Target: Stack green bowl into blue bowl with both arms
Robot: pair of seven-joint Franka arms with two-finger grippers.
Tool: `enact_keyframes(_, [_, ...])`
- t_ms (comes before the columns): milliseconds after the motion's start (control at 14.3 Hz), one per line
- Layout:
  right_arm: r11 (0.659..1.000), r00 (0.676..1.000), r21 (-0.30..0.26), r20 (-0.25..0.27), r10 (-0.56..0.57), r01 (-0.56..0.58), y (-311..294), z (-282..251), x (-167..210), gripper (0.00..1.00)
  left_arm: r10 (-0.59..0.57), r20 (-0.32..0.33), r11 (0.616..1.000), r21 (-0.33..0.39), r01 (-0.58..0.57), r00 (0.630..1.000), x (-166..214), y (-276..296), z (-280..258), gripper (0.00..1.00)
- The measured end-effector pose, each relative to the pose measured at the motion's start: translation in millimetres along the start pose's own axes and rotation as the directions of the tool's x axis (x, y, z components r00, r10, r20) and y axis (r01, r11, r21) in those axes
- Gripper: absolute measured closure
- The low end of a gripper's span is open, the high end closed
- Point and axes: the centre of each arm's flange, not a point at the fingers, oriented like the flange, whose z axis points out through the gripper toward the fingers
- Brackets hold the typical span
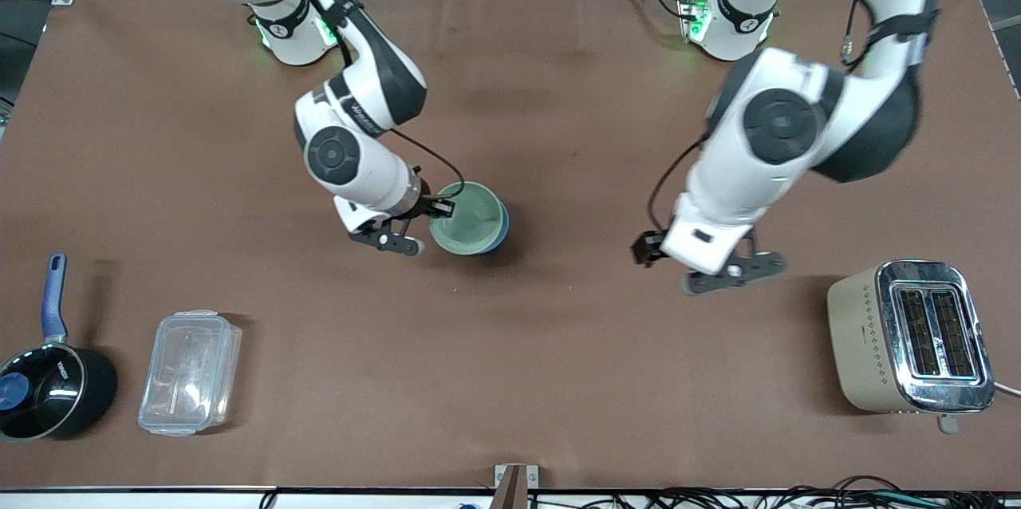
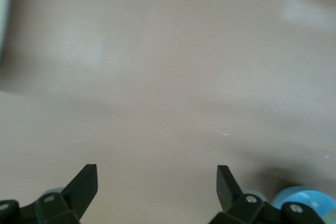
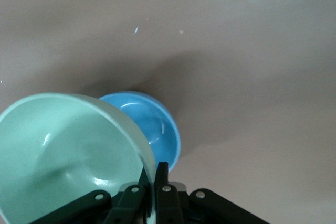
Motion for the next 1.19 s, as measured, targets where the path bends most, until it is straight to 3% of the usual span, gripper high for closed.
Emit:
enact_keyframes(209, [1.0, 1.0, 0.007, -0.02, 0.006, -0.006, 7, 33, -9, 0.95, 0.046, -0.018, 0.999, 0.013, -0.046, 0.999, 20, -58, -38, 0.0])
enact_keyframes(558, [1.0, 0.999, 0.011, -0.037, -0.004, 0.004, 12, 57, -22, 0.95, 0.157, -0.015, 0.987, 0.049, -0.156, 0.987, 20, -126, -96, 0.0])
enact_keyframes(907, [1.0, 0.999, 0.018, -0.049, -0.007, 0.008, 11, 67, -31, 0.95, 0.236, 0.019, 0.969, 0.065, -0.237, 0.972, 16, -160, -114, 0.0])
enact_keyframes(1116, [1.0, 0.999, 0.019, -0.05, -0.004, 0.005, 12, 68, -31, 0.95, 0.252, 0.044, 0.967, 0.035, -0.253, 0.967, 20, -176, -111, 0.0])
enact_keyframes(1186, [1.0, 0.999, 0.019, -0.051, -0.002, 0.003, 12, 68, -30, 0.89, 0.25, 0.048, 0.967, 0.03, -0.251, 0.967, 20, -178, -110, 0.0])
